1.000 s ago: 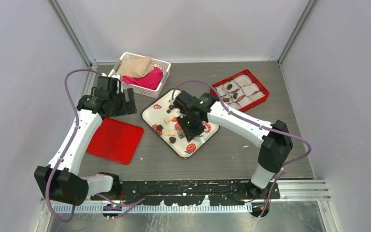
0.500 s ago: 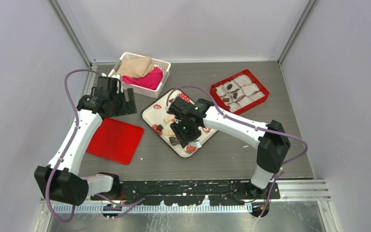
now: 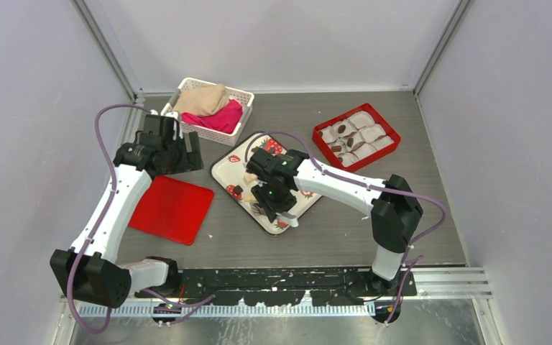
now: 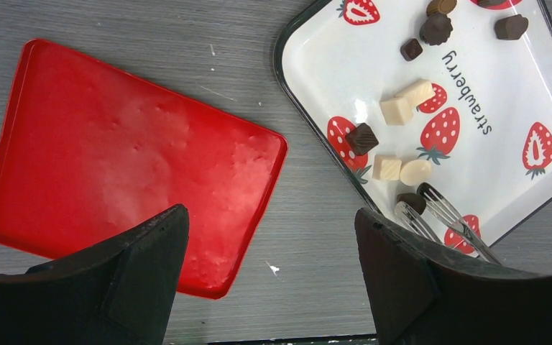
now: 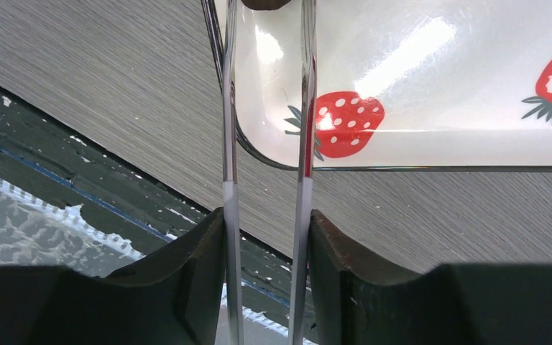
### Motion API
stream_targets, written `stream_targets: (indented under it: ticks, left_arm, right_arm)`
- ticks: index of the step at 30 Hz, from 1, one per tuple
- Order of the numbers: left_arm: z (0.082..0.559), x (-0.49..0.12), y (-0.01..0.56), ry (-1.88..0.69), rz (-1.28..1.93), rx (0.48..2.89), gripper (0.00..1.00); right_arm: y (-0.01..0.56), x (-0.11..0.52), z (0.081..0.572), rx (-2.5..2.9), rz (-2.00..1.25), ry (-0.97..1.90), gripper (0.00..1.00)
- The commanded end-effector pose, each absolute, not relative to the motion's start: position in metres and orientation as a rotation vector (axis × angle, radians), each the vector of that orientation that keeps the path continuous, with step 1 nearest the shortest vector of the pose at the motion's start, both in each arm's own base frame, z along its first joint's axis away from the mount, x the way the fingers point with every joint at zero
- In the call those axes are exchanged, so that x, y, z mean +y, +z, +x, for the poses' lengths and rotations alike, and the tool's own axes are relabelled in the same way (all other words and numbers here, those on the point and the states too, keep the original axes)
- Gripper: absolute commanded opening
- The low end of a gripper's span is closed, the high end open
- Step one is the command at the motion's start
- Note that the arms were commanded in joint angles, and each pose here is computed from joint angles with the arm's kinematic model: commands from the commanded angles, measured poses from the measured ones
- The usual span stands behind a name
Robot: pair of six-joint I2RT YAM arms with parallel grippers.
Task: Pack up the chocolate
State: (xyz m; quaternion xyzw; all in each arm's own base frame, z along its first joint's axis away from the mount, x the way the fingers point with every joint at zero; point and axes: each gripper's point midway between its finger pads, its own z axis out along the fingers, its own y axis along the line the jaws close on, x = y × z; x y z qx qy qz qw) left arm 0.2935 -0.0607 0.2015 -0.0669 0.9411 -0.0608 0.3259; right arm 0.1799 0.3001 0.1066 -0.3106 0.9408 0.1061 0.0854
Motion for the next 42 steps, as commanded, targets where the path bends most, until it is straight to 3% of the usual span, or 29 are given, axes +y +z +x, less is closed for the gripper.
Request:
stream_targets:
  ticks: [1, 10, 15, 21, 28, 42]
  left_arm:
    - [0.292, -0.061, 0.214, -0.188, -0.181, 2.415, 0.86]
    - [0.292, -0.063, 0.213, -0.199, -0.179, 2.417, 0.86]
    - [0.292, -0.063, 0.213, -0.203, -0.181, 2.416, 0.86]
    - [0.295, -0.067, 0.212, -0.227, -0.19, 2.413, 0.86]
    - [0.299, -0.075, 0.213, -0.28, -0.197, 2.414, 0.86]
    - [0.332, -0.088, 0.22, -0.316, -0.147, 2.435, 0.86]
  right_arm:
    - [0.111, 0.304, 0.19, 2.759, -0.922, 0.284, 0.46]
    - [0.133, 0.292, 0.197, 2.71, -0.908, 0.213, 0.14]
    - [0.155, 0.284, 0.201, 2.66, -0.88, 0.197, 0.08]
    - [0.18, 0.277, 0.218, 2.589, -0.776, 0.193, 0.06]
    - [0.203, 0.254, 0.26, 2.584, -0.43, 0.303, 0.05]
    - [0.212, 0.092, 0.345, 2.599, 0.367, 0.287, 0.05]
